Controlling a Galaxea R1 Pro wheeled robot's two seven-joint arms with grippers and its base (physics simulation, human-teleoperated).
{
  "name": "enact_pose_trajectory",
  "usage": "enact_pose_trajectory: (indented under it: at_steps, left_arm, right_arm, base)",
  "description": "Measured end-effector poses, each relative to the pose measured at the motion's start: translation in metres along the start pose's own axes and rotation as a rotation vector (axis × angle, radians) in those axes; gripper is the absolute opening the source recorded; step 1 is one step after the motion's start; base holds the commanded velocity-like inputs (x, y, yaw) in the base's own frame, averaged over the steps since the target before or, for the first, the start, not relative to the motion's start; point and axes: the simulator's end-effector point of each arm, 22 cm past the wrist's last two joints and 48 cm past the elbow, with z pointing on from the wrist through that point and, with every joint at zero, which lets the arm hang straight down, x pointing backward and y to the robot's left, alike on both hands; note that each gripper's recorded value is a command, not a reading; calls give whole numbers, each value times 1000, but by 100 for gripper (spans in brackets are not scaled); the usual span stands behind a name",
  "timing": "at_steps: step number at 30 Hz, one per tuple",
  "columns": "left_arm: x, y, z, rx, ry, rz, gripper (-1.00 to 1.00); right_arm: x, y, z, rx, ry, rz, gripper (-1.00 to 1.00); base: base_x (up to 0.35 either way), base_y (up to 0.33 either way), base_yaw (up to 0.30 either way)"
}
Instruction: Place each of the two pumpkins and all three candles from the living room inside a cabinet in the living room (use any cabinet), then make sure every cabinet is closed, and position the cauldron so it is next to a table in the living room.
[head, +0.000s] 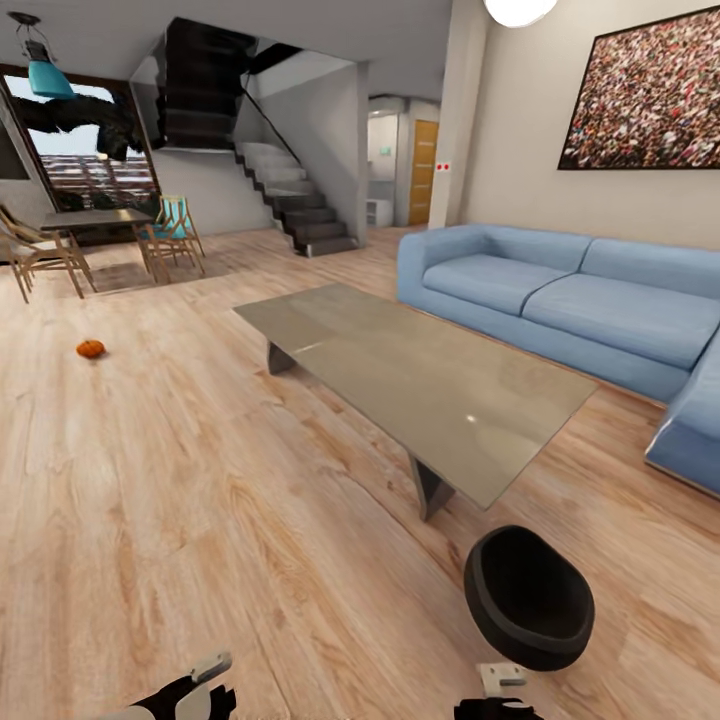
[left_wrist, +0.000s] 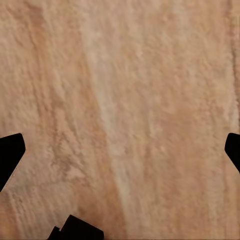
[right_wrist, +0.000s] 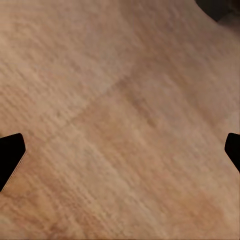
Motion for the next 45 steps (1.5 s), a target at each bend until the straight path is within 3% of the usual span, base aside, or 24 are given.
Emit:
enact_pose_trajectory:
  at_steps: [45]
  left_arm:
    - [18, 8, 13, -22, 35, 5, 100]
  right_arm:
    - [20, -1, 9, 2, 44, -4, 100]
  base:
    - [0, 0, 224]
